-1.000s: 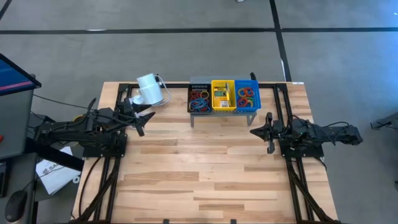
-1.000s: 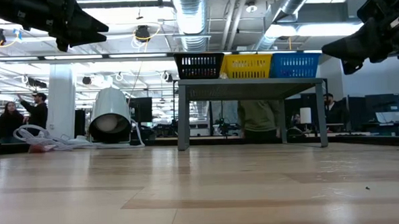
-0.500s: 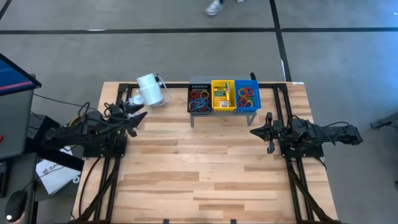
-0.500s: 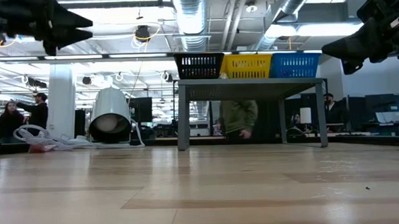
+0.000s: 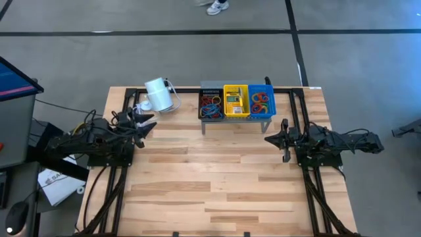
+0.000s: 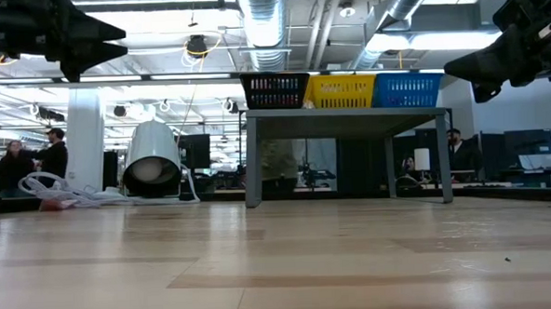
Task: Pick & Place Office Desk Supplies
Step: Return to Home Position
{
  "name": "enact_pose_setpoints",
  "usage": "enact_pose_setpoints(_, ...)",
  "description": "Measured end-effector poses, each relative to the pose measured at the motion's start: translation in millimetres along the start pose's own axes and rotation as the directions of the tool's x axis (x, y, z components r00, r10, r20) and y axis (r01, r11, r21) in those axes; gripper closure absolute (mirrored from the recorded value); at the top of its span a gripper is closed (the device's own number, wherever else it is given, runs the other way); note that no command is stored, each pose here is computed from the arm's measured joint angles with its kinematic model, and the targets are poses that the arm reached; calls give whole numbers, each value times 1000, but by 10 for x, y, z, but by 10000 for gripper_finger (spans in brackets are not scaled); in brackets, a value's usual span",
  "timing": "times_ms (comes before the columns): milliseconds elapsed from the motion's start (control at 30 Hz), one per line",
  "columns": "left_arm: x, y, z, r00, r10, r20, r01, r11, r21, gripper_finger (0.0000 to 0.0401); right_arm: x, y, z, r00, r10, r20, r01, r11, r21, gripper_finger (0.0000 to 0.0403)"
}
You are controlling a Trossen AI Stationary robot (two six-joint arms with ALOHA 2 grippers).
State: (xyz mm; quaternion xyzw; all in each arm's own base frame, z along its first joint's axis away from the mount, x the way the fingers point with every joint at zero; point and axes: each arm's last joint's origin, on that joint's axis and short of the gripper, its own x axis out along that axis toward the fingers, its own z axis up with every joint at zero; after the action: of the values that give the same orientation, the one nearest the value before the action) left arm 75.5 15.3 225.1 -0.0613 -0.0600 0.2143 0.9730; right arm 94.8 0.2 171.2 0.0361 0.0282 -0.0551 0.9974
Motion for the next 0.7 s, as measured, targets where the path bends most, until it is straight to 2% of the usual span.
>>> enact_pose_setpoints(700,7,-2,6,1000,3,5,-3,1000,-2,206,0,0,1,1000,1,2,-1,1000,0,403)
